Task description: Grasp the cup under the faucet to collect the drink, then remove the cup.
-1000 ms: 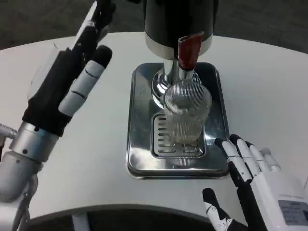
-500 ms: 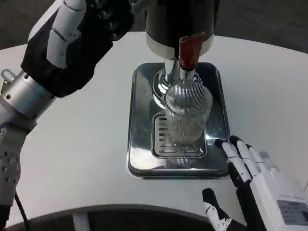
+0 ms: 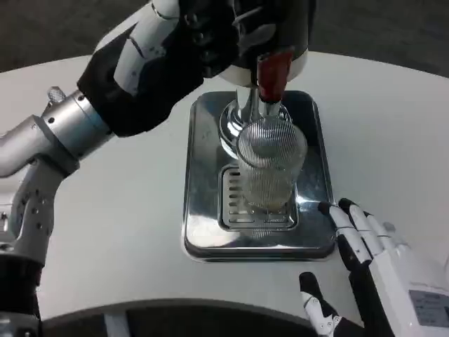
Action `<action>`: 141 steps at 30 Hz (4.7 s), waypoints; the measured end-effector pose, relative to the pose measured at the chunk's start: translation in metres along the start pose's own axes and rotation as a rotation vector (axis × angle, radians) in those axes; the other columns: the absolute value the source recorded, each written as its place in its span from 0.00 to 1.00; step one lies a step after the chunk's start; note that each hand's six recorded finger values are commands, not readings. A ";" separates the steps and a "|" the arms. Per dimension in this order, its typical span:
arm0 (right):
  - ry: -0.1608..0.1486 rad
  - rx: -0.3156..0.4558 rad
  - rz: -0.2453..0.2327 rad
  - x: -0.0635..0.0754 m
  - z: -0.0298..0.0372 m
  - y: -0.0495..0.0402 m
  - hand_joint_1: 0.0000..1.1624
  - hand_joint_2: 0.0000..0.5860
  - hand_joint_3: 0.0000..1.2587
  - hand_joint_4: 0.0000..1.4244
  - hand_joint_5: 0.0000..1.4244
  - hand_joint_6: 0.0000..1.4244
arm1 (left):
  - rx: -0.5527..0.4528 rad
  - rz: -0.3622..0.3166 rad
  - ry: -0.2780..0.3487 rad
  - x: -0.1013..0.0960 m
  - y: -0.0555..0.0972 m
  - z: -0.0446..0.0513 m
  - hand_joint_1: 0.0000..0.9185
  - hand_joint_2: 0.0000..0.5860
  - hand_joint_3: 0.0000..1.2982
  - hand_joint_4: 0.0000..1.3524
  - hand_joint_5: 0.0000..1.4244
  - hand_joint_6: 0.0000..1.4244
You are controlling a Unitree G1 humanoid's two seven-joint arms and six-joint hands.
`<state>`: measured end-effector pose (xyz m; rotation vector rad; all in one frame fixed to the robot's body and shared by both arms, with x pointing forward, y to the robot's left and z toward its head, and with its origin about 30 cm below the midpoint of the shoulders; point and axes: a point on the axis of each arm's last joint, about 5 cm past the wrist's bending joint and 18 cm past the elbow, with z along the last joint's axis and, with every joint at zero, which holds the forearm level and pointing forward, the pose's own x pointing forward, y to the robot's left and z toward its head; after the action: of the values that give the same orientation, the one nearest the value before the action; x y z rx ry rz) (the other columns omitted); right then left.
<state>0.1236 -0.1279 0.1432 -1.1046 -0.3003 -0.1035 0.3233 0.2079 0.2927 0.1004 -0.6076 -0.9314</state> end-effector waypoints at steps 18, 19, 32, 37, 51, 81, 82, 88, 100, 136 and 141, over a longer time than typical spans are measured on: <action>0.004 0.011 0.002 0.002 -0.0019 -0.0013 0.40 0.83 0.08 0.03 0.05 0.08 | 0.152 -0.120 0.098 0.014 -0.007 -0.0060 0.00 0.34 0.00 0.00 0.06 0.02; 0.004 0.012 0.002 0.002 -0.0019 -0.0012 0.40 0.83 0.08 0.03 0.05 0.08 | 0.164 -0.124 0.101 0.014 -0.007 -0.0050 0.00 0.34 0.00 0.00 0.06 0.02; 0.010 0.013 0.010 0.003 -0.0019 -0.0011 0.41 0.82 0.08 0.04 0.05 0.08 | 0.556 -0.242 0.151 0.014 -0.009 0.0256 0.00 0.31 0.00 0.00 0.06 0.04; 0.013 0.012 0.011 0.004 -0.0021 -0.0005 0.42 0.81 0.08 0.04 0.05 0.08 | 0.694 -0.266 0.142 0.009 -0.013 0.0313 0.00 0.30 0.00 0.00 0.06 0.04; 0.020 0.025 0.016 0.004 -0.0032 -0.0009 0.43 0.78 0.08 0.04 0.05 0.09 | 0.913 -0.303 0.099 -0.005 -0.022 0.0334 0.00 0.25 0.00 0.00 0.05 0.03; 0.085 0.353 0.023 0.060 -0.0087 0.0124 0.52 0.42 0.00 0.00 0.00 0.04 | 0.977 -0.270 0.081 -0.015 -0.026 0.0344 0.00 0.24 0.00 0.00 0.05 0.04; 0.085 0.357 0.023 0.063 -0.0087 0.0133 0.53 0.41 0.00 0.00 0.00 0.03 | 0.977 -0.271 0.081 -0.016 -0.026 0.0345 0.00 0.24 0.00 0.00 0.05 0.04; 0.083 0.390 0.026 0.080 -0.0087 0.0200 0.54 0.39 0.00 0.00 0.00 0.01 | 0.978 -0.269 0.081 -0.016 -0.026 0.0347 0.00 0.24 0.00 0.00 0.05 0.04; 0.073 0.491 -0.013 0.111 -0.0020 0.0283 0.56 0.37 0.00 0.00 0.00 0.00 | 0.978 -0.259 0.084 -0.018 -0.027 0.0347 0.00 0.24 0.00 0.00 0.05 0.04; 0.021 0.635 -0.038 0.149 0.0129 0.0512 0.63 0.35 0.00 0.01 0.02 0.06 | 0.973 -0.237 0.090 -0.022 -0.025 0.0336 0.00 0.25 0.00 0.00 0.05 0.04; 0.013 0.637 -0.038 0.150 0.0133 0.0519 0.63 0.35 0.00 0.02 0.02 0.06 | 0.965 -0.229 0.088 -0.022 -0.024 0.0332 0.00 0.26 0.00 0.00 0.05 0.04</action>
<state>0.2764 -0.0828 0.1474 -0.4666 -0.3137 -0.0424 0.2782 0.2159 0.3023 1.0858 -0.9331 -0.7746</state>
